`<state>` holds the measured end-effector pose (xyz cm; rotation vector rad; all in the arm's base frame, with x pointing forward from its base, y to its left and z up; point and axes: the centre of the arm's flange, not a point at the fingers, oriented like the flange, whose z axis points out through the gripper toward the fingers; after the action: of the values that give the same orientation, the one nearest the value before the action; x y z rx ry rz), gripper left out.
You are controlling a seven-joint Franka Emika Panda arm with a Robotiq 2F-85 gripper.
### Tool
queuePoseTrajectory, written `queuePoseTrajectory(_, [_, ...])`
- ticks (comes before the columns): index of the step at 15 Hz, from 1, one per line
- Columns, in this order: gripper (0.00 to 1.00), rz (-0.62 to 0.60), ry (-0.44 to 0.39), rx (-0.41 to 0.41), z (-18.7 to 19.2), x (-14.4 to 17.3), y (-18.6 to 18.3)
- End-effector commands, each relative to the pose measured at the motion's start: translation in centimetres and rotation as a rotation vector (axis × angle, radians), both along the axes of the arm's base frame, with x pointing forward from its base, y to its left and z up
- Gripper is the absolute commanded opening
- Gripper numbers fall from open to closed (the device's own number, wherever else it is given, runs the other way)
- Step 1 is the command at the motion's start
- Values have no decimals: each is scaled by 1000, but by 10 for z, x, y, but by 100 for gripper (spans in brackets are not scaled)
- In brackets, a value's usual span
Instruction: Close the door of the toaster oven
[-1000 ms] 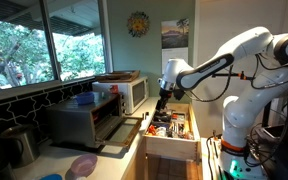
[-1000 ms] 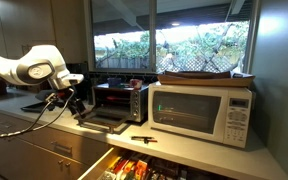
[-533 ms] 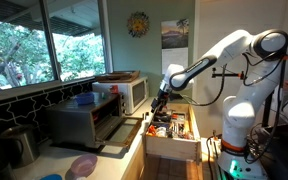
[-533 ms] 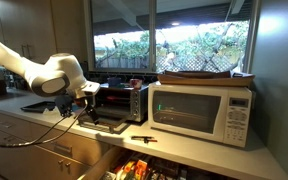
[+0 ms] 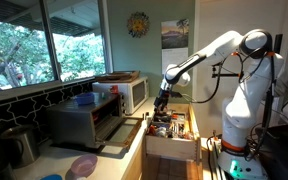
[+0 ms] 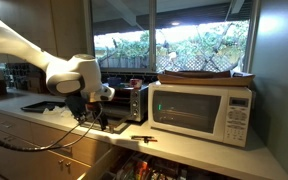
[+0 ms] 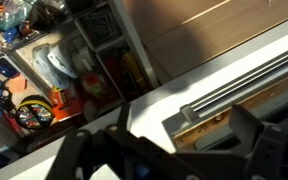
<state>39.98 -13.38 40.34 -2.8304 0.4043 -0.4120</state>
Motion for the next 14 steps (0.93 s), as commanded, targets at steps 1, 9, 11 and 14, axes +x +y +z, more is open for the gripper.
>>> queuePoseTrajectory(1, [100,40,50,29,-6,41,-68])
queuePoseTrajectory(9, [100,41,66,-47,-15,66,-62])
queuePoseTrajectory(11, [100,79,67,-3,-21,74,-65])
queuePoseTrajectory(14, [100,207,91,156,-31,86,-75])
